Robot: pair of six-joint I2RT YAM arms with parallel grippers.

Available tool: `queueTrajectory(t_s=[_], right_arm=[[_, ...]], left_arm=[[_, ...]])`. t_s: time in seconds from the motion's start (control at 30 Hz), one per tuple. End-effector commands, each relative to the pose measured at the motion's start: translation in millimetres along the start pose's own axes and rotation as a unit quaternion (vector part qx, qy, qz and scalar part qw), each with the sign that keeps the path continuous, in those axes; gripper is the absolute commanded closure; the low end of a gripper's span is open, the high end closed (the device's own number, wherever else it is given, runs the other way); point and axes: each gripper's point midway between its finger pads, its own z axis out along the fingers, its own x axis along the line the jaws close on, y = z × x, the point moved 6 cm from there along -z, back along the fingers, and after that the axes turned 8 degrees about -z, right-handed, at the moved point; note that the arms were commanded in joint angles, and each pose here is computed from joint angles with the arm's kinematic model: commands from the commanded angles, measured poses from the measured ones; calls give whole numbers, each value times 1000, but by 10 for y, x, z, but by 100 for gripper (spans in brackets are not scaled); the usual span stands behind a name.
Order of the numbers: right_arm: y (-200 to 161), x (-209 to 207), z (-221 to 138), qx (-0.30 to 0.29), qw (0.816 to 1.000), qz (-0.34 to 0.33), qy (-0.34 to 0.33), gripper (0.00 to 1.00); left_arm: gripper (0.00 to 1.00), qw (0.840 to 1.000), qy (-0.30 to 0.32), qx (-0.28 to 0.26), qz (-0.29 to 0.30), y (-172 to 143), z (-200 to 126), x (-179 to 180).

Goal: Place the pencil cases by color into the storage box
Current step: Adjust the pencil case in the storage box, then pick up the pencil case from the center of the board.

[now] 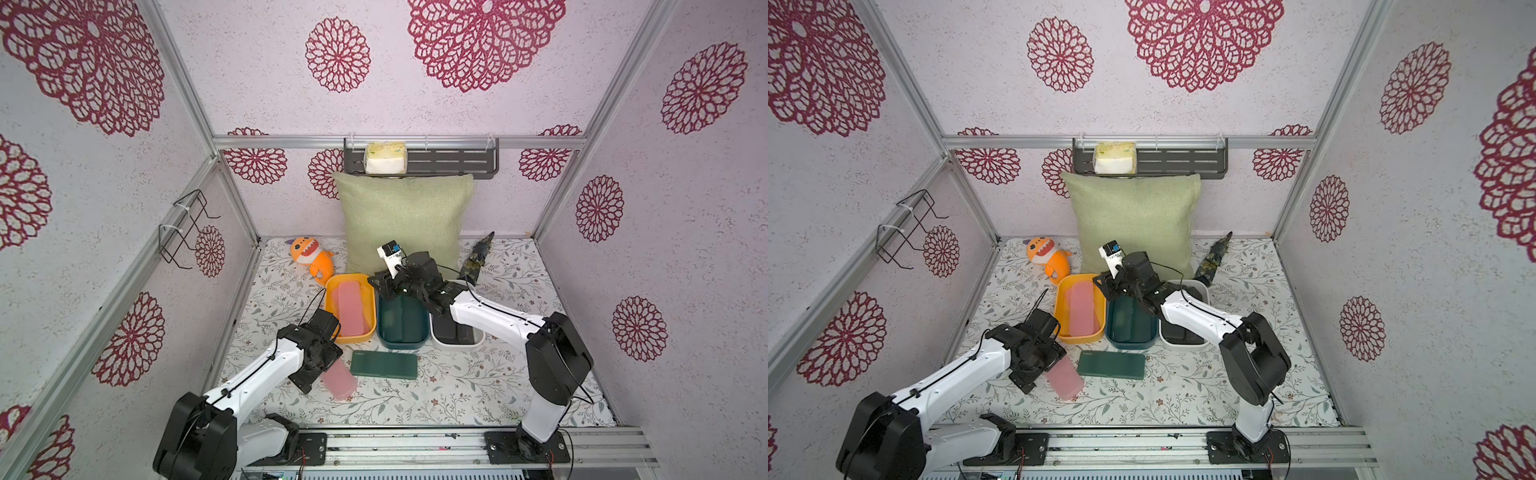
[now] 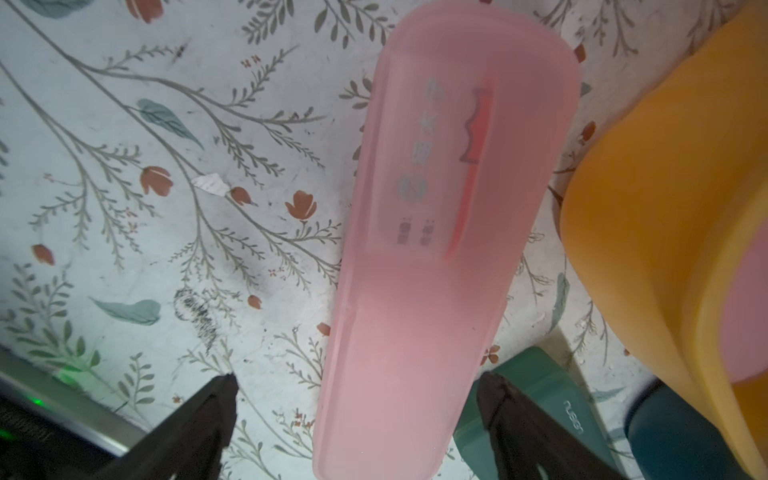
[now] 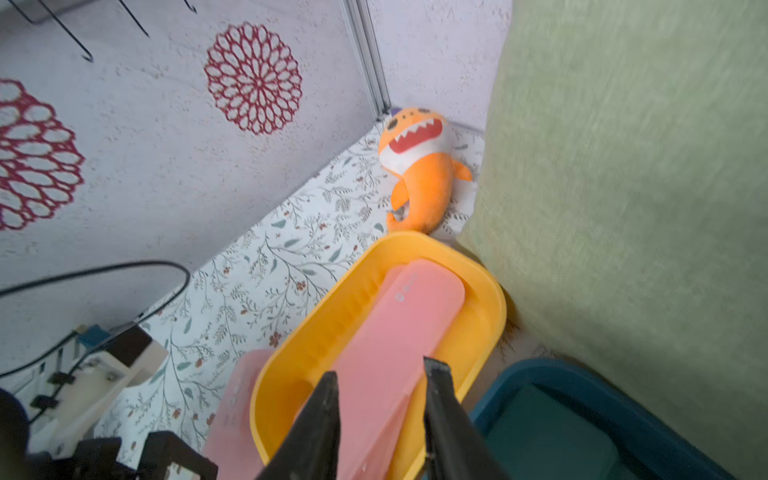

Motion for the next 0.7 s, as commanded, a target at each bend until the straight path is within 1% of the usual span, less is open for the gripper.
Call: queueTrajectory(t_s=[0.0,0.23,0.67], right_arm=[[171,-10,-177,-35,999,-12,8,60],[84,-93,-230,-32,999,-6,8,57],[7,-162,-229,-25,1000,8,12,55]], left_arm=[[3,1000,2,-18,-6,12,-44,-110],[2,1000,0,-29,1,-17,-65,-216],[3,999,31,-12,20,-149,185,-254]])
